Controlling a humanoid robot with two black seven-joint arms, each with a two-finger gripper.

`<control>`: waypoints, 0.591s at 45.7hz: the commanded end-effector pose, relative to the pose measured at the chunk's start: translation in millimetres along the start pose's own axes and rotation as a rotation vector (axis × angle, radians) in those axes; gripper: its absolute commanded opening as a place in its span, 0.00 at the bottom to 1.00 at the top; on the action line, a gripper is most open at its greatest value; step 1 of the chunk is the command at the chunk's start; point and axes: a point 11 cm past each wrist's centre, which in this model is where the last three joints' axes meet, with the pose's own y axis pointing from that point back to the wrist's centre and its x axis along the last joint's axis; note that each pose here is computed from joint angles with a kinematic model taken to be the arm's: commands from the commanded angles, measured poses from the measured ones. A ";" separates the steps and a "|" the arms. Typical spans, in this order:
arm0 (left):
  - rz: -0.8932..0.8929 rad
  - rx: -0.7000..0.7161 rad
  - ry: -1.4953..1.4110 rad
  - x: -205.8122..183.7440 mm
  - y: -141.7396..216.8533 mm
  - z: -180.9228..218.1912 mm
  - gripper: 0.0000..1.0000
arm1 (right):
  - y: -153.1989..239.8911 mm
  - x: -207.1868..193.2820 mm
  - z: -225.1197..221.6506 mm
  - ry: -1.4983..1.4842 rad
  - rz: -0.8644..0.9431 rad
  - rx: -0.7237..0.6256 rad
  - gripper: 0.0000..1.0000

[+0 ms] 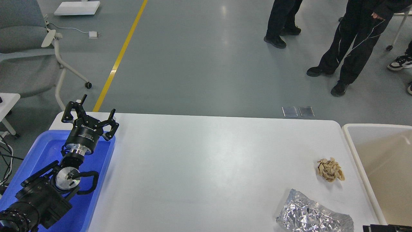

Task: Tidy desktop
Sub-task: 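Lower the right gripper to the silver foil bag and close on it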

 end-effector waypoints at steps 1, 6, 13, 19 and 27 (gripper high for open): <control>0.000 0.000 0.000 0.0 0.0 0.0 1.00 | -16.1 -9.4 -16.4 -0.001 -0.017 0.054 0.96; 0.000 0.000 0.000 0.0 0.0 0.0 1.00 | -32.1 -6.9 -26.3 0.016 0.028 0.086 0.93; 0.000 0.000 0.000 0.0 0.0 0.0 1.00 | -42.7 -16.6 -32.0 0.012 0.012 0.105 0.93; 0.000 0.000 0.000 0.0 0.0 0.0 1.00 | -48.8 -23.8 -36.2 0.007 -0.003 0.119 0.93; 0.000 0.000 0.000 0.0 0.0 0.0 1.00 | -59.8 -27.7 -34.0 0.006 -0.003 0.114 0.93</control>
